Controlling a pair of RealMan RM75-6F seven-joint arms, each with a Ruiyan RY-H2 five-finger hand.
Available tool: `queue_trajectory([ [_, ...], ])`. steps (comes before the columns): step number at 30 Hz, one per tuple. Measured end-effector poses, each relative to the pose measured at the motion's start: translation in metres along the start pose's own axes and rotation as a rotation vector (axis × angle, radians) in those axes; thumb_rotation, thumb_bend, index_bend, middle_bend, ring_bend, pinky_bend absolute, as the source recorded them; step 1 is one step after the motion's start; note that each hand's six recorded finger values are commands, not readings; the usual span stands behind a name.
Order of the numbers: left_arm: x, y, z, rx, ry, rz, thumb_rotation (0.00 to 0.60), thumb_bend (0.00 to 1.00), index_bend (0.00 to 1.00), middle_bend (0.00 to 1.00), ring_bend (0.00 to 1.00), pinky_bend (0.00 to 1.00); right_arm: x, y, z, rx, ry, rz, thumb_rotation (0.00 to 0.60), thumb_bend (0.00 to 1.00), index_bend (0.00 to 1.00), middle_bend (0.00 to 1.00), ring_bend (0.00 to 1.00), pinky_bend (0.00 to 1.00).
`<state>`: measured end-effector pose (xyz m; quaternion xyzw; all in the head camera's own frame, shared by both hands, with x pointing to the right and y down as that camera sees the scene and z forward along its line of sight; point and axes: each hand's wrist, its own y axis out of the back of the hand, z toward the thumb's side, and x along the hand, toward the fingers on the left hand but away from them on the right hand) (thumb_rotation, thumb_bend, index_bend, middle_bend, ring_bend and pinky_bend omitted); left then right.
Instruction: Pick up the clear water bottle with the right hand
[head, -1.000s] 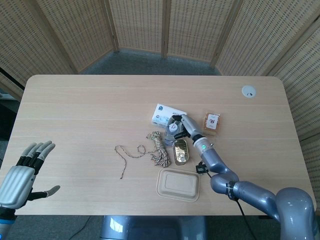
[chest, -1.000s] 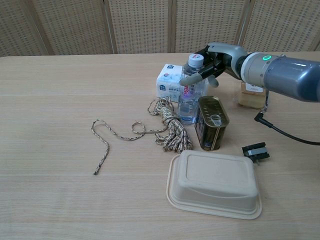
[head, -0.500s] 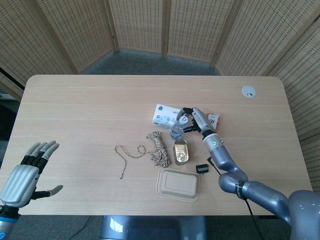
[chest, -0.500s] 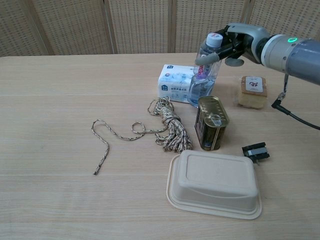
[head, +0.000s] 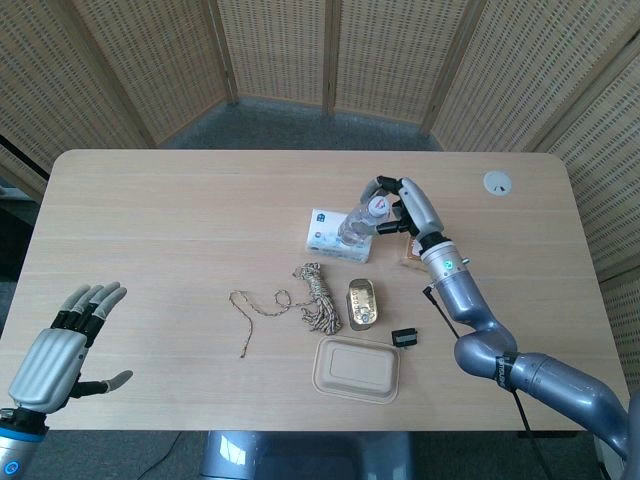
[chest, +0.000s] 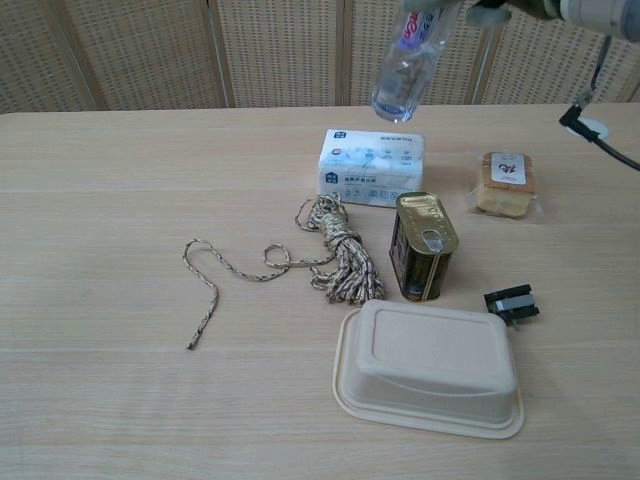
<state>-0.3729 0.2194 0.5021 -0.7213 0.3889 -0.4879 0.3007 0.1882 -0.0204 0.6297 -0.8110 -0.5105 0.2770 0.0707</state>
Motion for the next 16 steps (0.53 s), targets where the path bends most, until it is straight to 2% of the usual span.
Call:
queue_trajectory([
  [10,-0.003,-0.003,-0.003,-0.018,0.005,-0.001,0.600,0.15,0.00,0.00,0.00,0.00,0.000,0.031,0.054,-0.018,0.097,-0.055,0.600,0.15,0.74,0.80,0.90,0.98],
  [16,-0.002,-0.003,-0.002,-0.021,-0.008,0.003,0.600,0.15,0.00,0.00,0.00,0.00,0.007,0.039,0.065,-0.023,0.112,-0.078,0.600,0.15,0.74,0.80,0.90,0.98],
])
